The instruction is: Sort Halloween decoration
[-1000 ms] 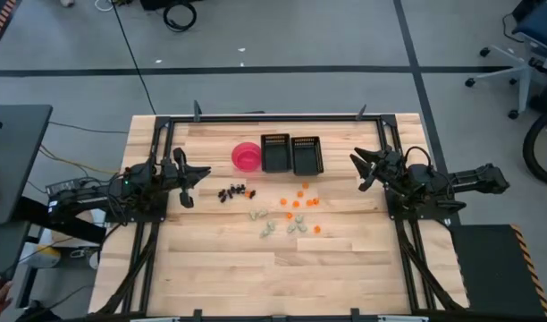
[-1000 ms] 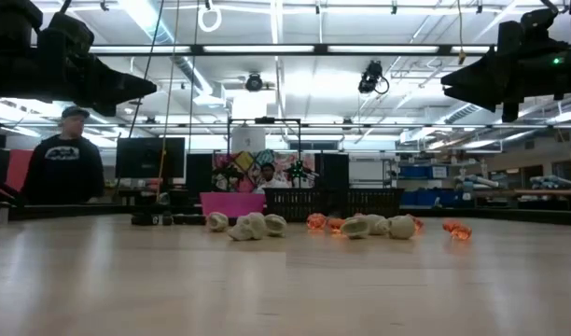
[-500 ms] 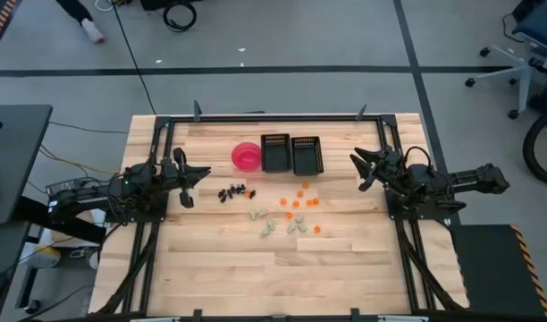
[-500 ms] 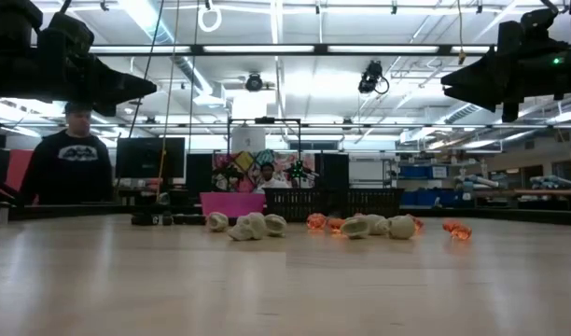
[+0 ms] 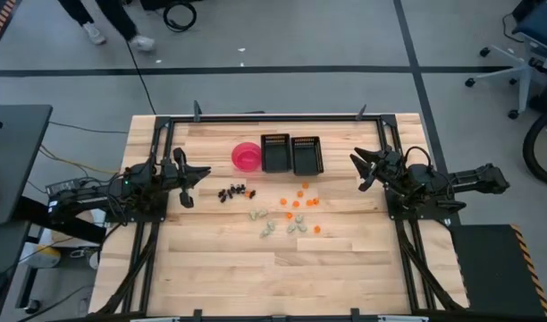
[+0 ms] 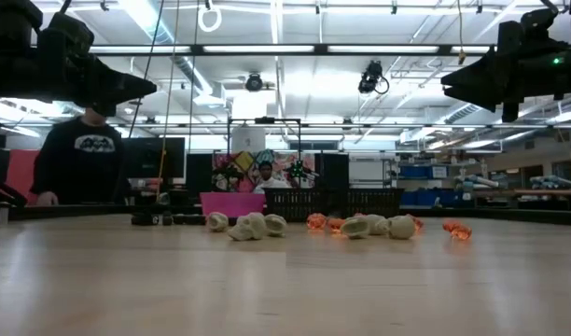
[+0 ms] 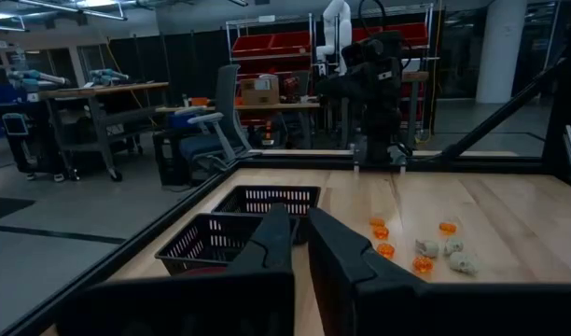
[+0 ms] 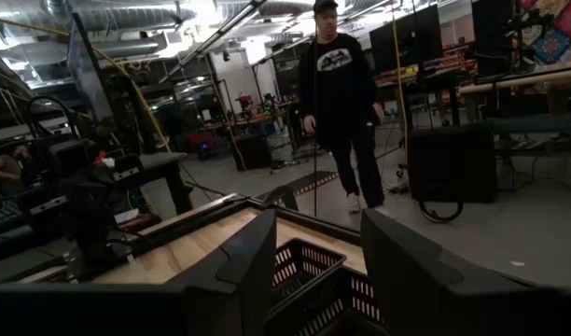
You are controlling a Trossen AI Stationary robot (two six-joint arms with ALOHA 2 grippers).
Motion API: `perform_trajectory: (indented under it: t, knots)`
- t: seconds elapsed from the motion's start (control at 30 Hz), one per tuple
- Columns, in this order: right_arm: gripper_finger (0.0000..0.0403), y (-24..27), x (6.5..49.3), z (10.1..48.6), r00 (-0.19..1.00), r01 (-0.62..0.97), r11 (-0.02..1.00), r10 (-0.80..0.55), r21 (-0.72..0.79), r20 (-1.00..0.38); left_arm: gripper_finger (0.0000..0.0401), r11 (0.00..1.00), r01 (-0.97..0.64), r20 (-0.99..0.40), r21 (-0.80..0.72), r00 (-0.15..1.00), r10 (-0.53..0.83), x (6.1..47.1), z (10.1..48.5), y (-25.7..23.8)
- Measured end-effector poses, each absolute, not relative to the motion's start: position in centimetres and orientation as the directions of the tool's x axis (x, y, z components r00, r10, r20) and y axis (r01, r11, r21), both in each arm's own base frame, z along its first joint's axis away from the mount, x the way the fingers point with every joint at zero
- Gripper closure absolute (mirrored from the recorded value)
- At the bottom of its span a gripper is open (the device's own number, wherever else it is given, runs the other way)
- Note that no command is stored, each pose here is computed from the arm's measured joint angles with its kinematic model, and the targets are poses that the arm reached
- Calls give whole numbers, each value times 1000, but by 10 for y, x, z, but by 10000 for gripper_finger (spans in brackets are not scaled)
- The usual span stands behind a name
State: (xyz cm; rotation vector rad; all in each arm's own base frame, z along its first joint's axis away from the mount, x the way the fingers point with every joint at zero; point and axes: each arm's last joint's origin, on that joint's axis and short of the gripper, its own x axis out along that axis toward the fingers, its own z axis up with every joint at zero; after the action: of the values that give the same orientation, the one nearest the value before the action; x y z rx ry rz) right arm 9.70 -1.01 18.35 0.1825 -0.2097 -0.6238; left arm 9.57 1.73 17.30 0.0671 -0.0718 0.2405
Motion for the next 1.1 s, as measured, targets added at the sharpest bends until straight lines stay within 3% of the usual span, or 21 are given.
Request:
perform_trajectory:
  t: [0.77,0.93,1.1]
  knots:
    - [241,-10,97,183,792,558,797,-595,231,139,388,969,-241,99,55,967,235,96,175,17]
    - [241,-10,96,186,787,550,796,-595,252,162,388,972,-231,130,-50,963,235,95,178,17]
    - [241,-11,95,192,759,552,778,-618,301,205,388,972,-227,168,-62,958,234,95,182,17]
